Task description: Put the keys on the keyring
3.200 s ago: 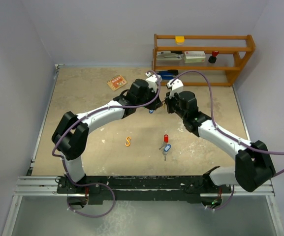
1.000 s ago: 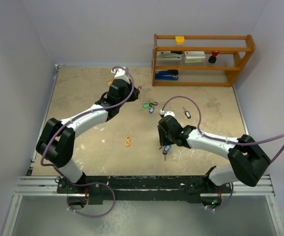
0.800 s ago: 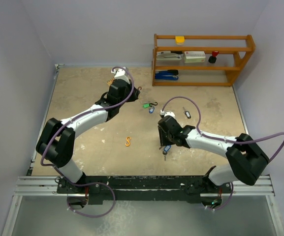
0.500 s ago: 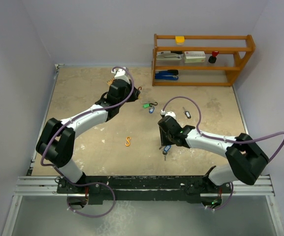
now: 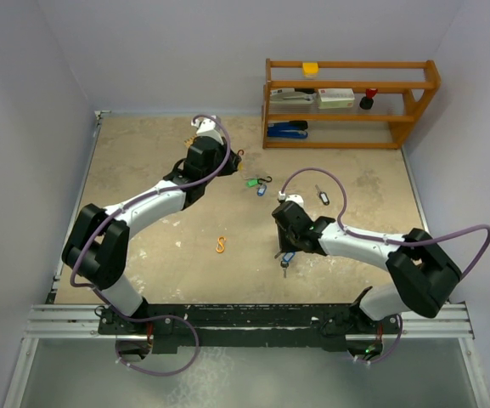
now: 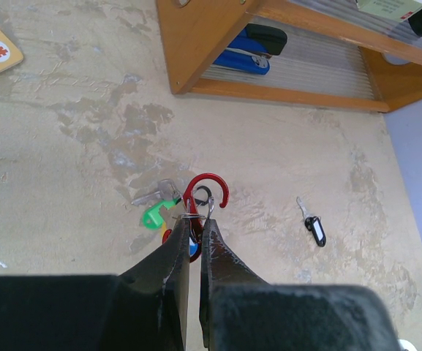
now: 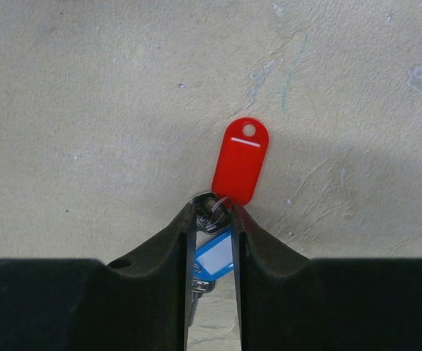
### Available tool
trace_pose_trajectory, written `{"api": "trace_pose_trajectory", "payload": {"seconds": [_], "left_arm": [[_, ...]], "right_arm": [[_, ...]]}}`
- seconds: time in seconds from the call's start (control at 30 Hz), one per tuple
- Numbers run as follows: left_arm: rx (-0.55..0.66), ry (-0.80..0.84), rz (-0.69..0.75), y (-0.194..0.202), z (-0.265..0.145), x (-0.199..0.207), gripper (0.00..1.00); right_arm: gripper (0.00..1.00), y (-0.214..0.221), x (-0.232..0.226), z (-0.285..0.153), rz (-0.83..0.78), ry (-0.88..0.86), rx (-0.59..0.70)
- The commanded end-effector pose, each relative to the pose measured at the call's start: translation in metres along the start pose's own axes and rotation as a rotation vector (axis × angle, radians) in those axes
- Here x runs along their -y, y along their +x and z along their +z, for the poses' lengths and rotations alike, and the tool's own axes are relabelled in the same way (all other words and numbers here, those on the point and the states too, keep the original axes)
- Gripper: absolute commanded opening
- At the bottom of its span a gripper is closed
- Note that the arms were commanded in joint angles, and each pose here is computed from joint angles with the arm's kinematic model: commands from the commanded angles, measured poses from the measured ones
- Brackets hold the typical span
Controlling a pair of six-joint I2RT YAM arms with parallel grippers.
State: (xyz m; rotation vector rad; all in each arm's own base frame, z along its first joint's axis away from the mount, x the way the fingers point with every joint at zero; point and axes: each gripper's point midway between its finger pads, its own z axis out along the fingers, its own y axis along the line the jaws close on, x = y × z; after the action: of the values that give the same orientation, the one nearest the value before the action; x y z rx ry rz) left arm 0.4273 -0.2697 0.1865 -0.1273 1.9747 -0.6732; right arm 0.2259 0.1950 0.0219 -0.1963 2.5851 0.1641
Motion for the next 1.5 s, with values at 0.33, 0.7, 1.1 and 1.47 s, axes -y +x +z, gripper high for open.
{"api": "trace_pose_trajectory", "payload": {"seconds": [0.33, 0.7, 1.1, 1.47], "left_arm": [[0.079, 0.068, -0.020, -0.028, -0.007, 0.016, 0.00], [0.029, 0.172, 0.000, -0.020, -0.003, 0.036, 0.00], [-0.068, 0.459, 0.031, -0.003, -0.012, 0.090, 0.00], [-0.123, 0.521, 0.079, 0.011, -0.018, 0.110, 0.00]], "right_arm": [[0.05, -0.012, 0.011, -0.006, -0.001, 0.070, 0.048], [0.00, -0.080, 0.013, -0.059, -0.178, 0.029, 0.332], [0.00, -0.161, -0.009, -0.121, -0.579, -0.084, 0.738], [0.00, -0.203, 0.000, -0.133, -0.538, -0.361, 0.837]]}}
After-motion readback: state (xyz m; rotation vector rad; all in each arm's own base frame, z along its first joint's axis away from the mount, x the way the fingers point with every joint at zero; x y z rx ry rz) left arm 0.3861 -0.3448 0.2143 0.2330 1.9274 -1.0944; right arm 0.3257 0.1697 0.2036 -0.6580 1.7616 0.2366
